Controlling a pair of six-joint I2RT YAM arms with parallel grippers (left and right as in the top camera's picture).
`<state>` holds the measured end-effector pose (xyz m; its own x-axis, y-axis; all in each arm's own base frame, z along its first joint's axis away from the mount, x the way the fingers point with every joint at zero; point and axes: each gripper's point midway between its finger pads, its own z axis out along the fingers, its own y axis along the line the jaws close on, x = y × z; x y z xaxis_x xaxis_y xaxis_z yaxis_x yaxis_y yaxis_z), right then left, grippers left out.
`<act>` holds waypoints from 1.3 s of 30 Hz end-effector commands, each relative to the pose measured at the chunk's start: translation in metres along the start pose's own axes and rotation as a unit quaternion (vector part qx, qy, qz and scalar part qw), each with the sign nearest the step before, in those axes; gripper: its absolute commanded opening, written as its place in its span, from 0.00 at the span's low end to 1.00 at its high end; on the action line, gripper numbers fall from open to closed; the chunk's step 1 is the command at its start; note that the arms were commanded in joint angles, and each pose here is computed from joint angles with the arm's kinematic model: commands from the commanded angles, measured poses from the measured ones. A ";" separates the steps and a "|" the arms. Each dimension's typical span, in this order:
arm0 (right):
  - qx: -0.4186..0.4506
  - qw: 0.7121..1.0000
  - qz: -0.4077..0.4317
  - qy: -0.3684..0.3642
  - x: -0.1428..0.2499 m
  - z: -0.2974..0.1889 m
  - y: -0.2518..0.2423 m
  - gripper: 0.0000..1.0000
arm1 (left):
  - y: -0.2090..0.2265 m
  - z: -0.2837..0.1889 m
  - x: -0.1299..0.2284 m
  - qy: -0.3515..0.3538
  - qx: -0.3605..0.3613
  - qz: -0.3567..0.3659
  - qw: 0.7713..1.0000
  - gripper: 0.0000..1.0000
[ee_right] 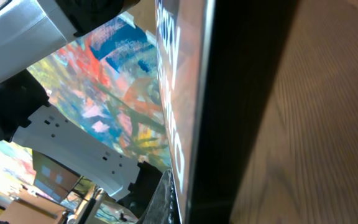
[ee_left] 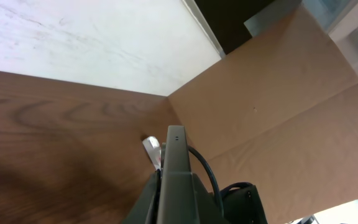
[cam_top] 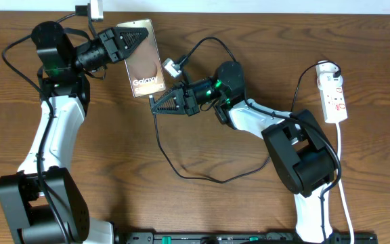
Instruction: Plug charger to phone and switch on socket
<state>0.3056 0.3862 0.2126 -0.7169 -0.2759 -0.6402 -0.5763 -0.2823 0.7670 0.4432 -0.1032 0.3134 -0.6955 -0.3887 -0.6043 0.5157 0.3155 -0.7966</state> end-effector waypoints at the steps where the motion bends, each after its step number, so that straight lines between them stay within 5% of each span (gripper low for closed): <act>1: 0.004 1.000 -0.005 -0.009 -0.006 -0.002 0.001 0.01 | -0.005 0.002 0.004 0.009 0.010 0.014 1.000 0.07; 39: -0.006 1.000 -0.010 0.005 -0.002 0.002 0.007 0.01 | 0.000 0.007 -0.002 -0.012 -0.007 -0.001 1.000 0.08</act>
<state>0.3064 0.3832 0.2174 -0.7164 -0.2696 -0.6436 -0.5781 -0.2872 0.7638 0.4456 -0.1083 0.3133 -0.6836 -0.3913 -0.6161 0.5220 0.3279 -0.7874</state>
